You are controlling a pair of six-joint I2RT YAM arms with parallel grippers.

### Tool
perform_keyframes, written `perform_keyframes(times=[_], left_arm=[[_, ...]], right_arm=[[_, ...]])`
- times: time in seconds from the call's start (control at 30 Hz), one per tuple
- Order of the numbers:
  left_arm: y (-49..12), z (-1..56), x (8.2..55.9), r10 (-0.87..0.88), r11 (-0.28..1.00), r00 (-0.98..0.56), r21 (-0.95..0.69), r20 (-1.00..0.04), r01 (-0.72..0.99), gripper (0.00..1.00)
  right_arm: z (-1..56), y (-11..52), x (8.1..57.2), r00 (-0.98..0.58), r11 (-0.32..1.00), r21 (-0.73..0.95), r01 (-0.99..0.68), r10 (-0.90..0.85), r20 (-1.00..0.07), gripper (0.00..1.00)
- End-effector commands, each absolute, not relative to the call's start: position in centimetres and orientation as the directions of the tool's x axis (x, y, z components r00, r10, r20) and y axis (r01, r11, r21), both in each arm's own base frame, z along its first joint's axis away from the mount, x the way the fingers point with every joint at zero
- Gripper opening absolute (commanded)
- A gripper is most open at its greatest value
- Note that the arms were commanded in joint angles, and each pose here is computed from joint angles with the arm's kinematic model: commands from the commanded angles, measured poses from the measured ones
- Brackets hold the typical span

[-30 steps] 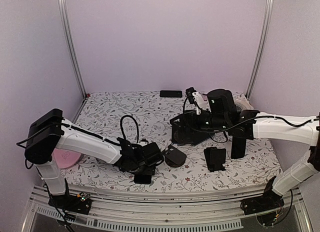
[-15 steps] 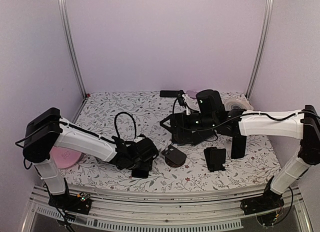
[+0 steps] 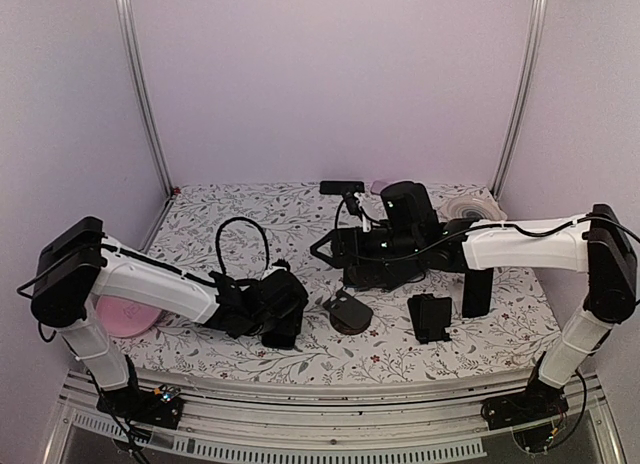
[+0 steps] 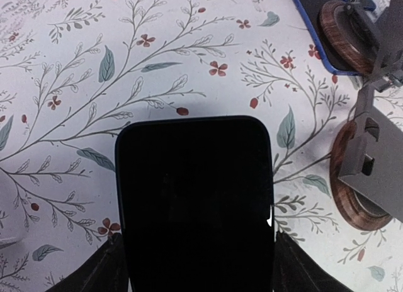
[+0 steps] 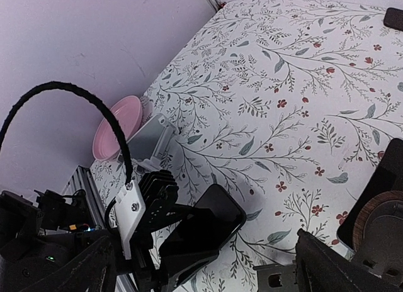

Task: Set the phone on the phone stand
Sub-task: Pick up the phone from the center of the board, then pass from the left arm to the right

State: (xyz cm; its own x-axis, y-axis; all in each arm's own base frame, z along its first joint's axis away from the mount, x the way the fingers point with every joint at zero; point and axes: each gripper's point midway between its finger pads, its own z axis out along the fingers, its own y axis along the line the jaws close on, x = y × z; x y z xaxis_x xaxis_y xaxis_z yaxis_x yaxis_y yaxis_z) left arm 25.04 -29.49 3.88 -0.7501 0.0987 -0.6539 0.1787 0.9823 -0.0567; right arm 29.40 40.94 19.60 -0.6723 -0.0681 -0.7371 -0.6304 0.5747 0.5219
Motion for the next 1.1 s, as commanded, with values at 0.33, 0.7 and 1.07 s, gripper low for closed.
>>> perform_keyframes(times=[0.33,0.7,1.07], left_arm=[[-30.6,8.3,26.7,0.056,0.967,-0.644,-0.118,-0.763,0.224,0.52],[-31.6,11.6,26.7,0.056,0.946,-0.547,-0.131,-0.835,0.297,0.52],[-33.2,17.1,25.5,0.04,0.898,-0.375,-0.132,-0.926,0.421,0.53]], right_arm=[[20.2,42.4,29.9,-0.689,0.524,0.566,-0.637,-0.058,-0.722,0.99],[20.0,42.5,29.8,-0.71,0.503,0.593,-0.629,-0.06,-0.702,0.97],[19.9,43.3,29.4,-0.749,0.432,0.66,-0.615,-0.059,-0.66,0.87]])
